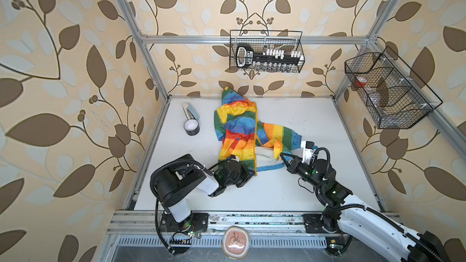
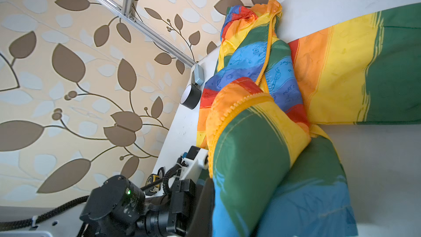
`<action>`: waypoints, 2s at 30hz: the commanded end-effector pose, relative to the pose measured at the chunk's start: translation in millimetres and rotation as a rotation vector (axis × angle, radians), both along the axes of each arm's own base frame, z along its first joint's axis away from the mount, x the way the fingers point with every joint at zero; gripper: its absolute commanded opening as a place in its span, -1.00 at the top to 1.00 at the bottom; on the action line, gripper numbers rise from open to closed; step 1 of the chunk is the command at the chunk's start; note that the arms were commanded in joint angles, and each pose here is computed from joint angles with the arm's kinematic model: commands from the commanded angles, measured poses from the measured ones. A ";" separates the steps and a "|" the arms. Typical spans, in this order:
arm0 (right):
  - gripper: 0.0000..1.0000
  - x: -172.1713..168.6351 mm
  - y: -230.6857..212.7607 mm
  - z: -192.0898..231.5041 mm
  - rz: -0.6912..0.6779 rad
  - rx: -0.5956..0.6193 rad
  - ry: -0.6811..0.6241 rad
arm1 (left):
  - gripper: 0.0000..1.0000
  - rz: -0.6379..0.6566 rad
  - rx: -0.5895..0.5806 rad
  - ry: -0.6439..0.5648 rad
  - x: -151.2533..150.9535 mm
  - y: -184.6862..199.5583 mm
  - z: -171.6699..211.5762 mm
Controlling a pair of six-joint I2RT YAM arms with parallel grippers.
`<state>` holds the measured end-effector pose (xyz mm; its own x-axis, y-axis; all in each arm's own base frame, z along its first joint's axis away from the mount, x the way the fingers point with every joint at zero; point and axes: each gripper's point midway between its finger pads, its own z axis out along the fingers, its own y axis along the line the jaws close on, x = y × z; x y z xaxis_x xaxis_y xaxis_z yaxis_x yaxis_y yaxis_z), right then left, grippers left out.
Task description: Zip up the jacket
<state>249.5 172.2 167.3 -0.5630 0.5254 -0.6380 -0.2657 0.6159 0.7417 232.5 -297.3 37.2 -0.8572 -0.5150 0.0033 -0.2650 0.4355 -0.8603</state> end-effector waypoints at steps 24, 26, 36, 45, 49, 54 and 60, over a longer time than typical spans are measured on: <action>1.00 18.6 21.7 46.0 0.026 -0.091 -0.171 | 1.00 -0.167 0.473 -0.635 60.0 60.3 211.1; 1.00 17.0 25.1 53.6 0.024 -0.113 -0.217 | 1.00 -0.173 0.460 -0.645 61.4 56.3 217.0; 1.00 16.2 48.2 87.3 0.118 -0.084 -0.353 | 1.00 -0.053 0.335 -0.810 54.6 66.4 282.0; 1.00 23.9 68.9 149.1 0.218 0.315 -0.441 | 1.00 -0.045 0.015 -1.011 52.3 35.0 341.0; 1.00 28.6 72.2 162.4 0.250 0.446 -0.443 | 1.00 -0.058 -0.087 -1.015 60.5 18.5 345.2; 1.00 32.3 68.5 170.9 0.235 0.503 -0.454 | 1.00 -0.028 -0.144 -1.025 67.0 14.8 345.1; 1.00 36.8 68.5 174.6 0.215 0.501 -0.457 | 1.00 -0.038 -0.178 -1.038 65.1 12.3 348.1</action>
<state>291.2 244.3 309.0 -0.4583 0.6831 -0.5686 -0.6368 0.1940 0.7462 308.1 -287.4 345.6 -0.5580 -0.5012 -0.6613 0.5555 0.3664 -0.7464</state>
